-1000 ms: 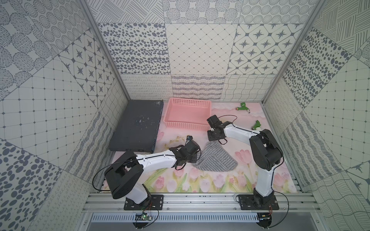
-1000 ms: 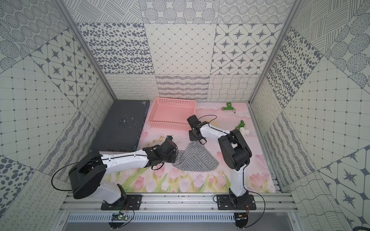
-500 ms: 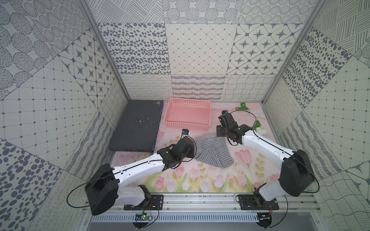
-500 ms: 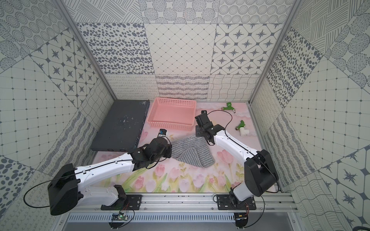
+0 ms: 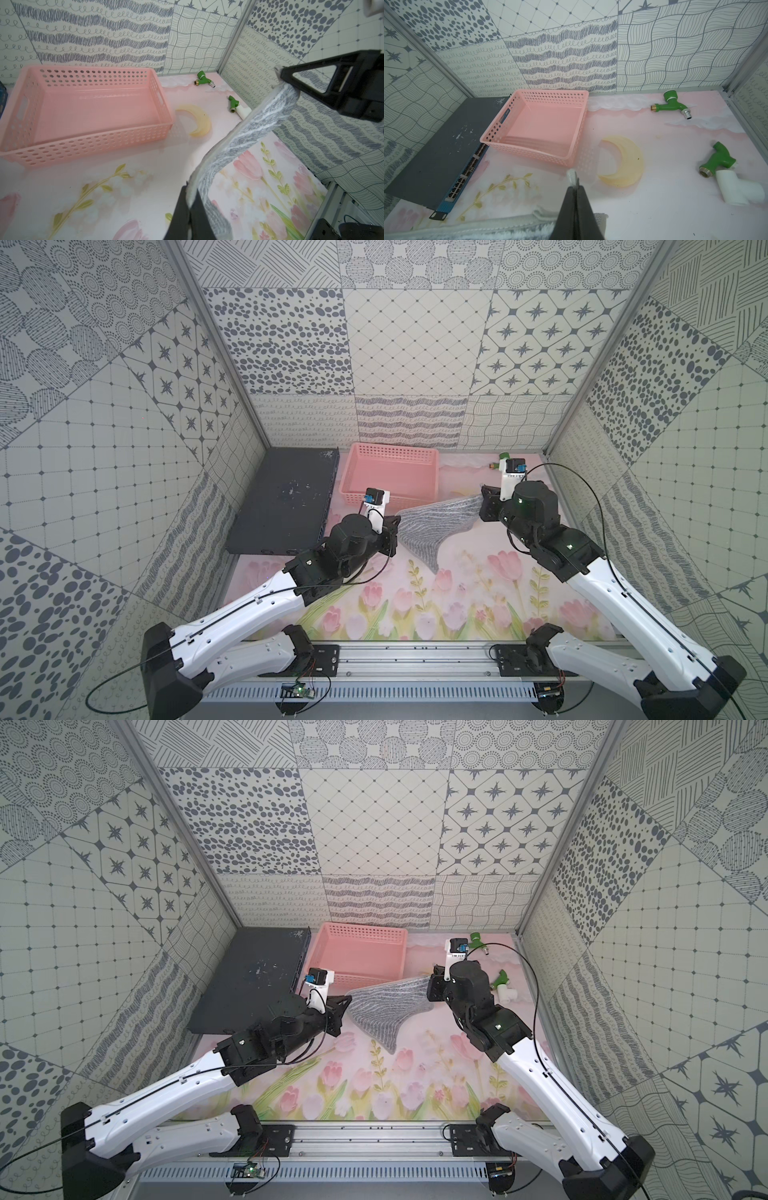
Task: Fold the square dishcloth
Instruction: Flatten out the cleaning item at the center of the board.
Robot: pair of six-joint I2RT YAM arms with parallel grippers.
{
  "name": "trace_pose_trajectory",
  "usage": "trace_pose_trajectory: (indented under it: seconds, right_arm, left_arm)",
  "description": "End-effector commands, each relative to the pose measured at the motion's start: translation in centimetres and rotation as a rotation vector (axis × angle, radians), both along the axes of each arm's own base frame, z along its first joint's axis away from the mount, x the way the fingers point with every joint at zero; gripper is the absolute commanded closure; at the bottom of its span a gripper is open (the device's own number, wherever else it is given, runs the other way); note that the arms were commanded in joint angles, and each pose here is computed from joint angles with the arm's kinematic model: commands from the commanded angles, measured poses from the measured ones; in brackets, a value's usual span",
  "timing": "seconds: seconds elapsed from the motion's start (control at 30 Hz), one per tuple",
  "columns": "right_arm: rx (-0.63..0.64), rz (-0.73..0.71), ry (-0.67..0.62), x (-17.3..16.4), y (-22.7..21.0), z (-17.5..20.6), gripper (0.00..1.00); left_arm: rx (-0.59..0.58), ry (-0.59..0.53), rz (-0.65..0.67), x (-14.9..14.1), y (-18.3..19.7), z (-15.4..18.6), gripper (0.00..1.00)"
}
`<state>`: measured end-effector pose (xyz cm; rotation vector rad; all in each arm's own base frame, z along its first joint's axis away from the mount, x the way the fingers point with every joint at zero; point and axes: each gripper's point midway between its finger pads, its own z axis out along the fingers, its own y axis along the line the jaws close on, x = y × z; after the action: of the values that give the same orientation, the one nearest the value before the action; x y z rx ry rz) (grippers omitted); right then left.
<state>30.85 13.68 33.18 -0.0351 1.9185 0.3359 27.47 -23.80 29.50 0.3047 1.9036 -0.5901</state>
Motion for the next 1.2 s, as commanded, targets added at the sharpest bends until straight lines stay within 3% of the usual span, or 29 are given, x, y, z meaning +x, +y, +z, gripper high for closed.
trace_pose_trajectory:
  seconds: [0.0,0.2,0.37,0.53,0.73,0.9,1.03,1.17]
  right_arm:
    - [0.002,0.057,-0.020,-1.2,0.2,0.8,0.98]
    - [0.050,0.079,0.009,-3.6,-0.5,1.8,0.98]
    - [0.107,0.064,0.156,-6.4,-1.5,0.1,0.99]
    - [0.117,-0.002,0.377,-10.4,-3.4,-3.0,1.00]
    - [0.131,-0.018,0.484,-13.4,-4.6,-4.6,1.00]
    - [0.112,0.012,0.602,-14.3,-3.8,-7.5,1.00]
    - [0.099,0.006,0.612,-13.1,-3.2,-8.8,1.00]
    - [0.008,-0.067,0.567,-9.6,-3.4,-9.9,1.00]
  left_arm:
    - [0.065,-0.077,-0.084,-0.5,-0.4,2.3,1.00]
    - [0.046,-0.018,-0.148,-2.2,-0.5,2.1,1.00]
    - [0.011,0.081,-0.206,-4.5,-0.2,1.2,1.00]
    - [0.017,0.250,-0.203,-6.5,0.8,-1.1,1.00]
    - [-0.008,0.502,-0.233,-9.2,0.5,-5.0,0.98]
    - [-0.112,0.695,-0.333,-11.6,-1.7,-8.4,1.00]
    - [-0.137,0.699,-0.328,-10.9,-2.5,-9.8,1.00]
    - [-0.057,0.572,-0.251,-7.4,-2.5,-10.7,1.00]
